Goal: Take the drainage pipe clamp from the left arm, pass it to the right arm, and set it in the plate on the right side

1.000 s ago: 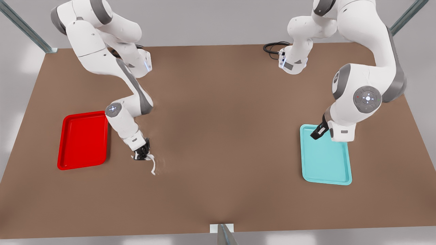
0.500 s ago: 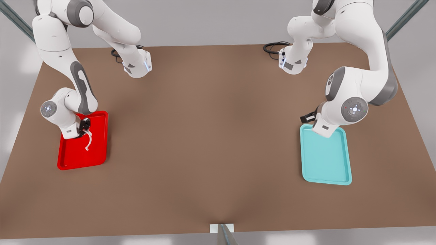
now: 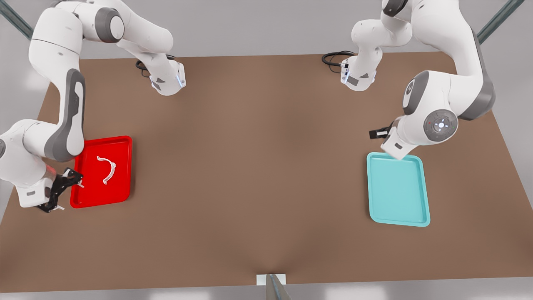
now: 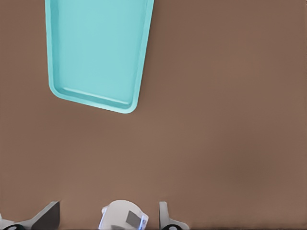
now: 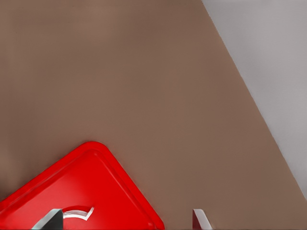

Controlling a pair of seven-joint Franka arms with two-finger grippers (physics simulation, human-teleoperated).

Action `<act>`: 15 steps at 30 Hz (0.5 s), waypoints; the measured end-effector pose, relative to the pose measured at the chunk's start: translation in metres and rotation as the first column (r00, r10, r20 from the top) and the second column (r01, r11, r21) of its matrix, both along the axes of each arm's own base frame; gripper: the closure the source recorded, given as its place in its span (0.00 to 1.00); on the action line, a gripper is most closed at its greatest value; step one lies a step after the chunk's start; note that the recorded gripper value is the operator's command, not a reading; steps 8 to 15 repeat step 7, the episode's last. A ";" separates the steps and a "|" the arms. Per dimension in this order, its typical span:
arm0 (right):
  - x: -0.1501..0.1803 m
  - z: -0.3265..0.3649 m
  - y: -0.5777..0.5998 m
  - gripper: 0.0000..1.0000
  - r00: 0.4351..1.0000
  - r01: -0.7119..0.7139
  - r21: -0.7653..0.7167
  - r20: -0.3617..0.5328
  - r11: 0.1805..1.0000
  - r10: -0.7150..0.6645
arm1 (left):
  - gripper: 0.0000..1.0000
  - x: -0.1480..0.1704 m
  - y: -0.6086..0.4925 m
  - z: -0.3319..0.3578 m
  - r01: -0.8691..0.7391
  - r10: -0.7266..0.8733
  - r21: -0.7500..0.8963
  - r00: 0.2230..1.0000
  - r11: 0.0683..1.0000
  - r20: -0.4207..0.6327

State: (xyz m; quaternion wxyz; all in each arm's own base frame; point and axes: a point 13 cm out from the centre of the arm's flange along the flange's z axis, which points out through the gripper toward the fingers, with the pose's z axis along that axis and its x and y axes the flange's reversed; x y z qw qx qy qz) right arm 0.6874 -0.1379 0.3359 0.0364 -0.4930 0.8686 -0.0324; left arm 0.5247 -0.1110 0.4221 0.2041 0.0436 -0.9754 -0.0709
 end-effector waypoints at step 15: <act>-0.100 0.133 0.135 0.00 0.947 0.240 -0.021 -0.214 0.970 -0.239 | 0.00 -0.012 -0.005 -0.002 0.048 -0.049 -0.021 0.997 0.999 -0.058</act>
